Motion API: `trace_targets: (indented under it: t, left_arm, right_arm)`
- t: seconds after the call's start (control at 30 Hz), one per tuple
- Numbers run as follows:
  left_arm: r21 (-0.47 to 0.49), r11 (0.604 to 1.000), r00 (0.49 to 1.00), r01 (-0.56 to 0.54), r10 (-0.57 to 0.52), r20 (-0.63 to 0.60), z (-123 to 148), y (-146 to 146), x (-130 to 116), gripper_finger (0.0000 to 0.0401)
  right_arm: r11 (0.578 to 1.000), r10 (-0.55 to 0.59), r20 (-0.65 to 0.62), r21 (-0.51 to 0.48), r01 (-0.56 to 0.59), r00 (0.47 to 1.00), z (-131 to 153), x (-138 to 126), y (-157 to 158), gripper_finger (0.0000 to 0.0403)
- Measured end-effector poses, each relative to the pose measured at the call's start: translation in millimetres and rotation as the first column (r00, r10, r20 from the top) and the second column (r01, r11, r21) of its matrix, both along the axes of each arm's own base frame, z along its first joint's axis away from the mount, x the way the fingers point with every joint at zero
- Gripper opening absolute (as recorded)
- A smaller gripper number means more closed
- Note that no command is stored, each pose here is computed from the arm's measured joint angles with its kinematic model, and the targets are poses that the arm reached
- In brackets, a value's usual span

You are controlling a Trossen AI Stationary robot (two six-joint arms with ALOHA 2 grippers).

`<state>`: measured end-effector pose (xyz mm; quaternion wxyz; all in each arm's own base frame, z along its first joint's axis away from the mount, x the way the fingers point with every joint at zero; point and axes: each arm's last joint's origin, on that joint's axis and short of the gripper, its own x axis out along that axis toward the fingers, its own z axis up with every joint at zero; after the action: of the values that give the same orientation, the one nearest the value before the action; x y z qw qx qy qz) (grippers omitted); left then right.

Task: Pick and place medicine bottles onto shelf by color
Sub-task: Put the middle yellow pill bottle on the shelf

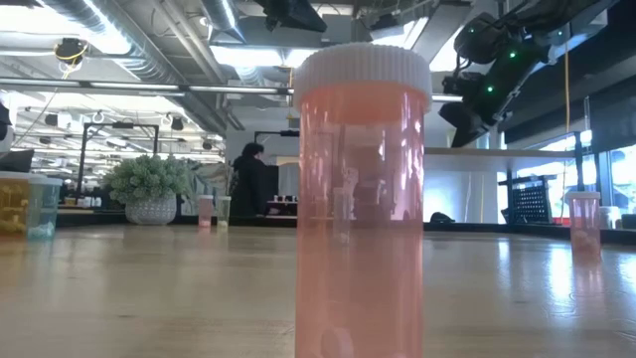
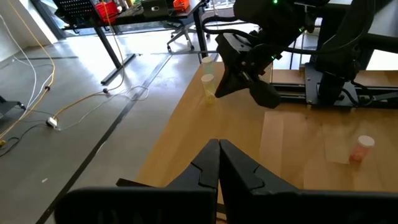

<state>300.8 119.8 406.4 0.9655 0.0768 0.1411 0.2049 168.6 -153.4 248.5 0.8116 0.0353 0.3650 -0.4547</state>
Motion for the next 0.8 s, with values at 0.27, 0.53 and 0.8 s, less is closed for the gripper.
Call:
trace_targets:
  t: [0.27, 0.53, 0.8]
  left_arm:
    - [0.000, 1.000, 1.000, 0.000, 0.000, 0.000, 0.0, 0.0, 0.0, 0.0000]
    - [0.004, 1.000, 1.000, 0.001, -0.001, -0.002, 0.0, 0.0, 0.0, 0.0000]
    - [0.023, 1.000, 1.000, 0.006, -0.006, -0.011, 0.0, 0.0, 0.0, 0.0000]
  right_arm:
    - [0.999, -0.008, 0.019, -0.038, 0.009, 1.000, 3.5, -1.9, -6.5, 0.0000]
    - [0.999, -0.007, 0.009, -0.042, 0.007, 1.000, 3.6, -4.8, -9.7, 0.0000]
    - [0.999, 0.054, 0.026, 0.003, -0.054, 0.998, 2.0, -3.9, -7.9, 0.0000]
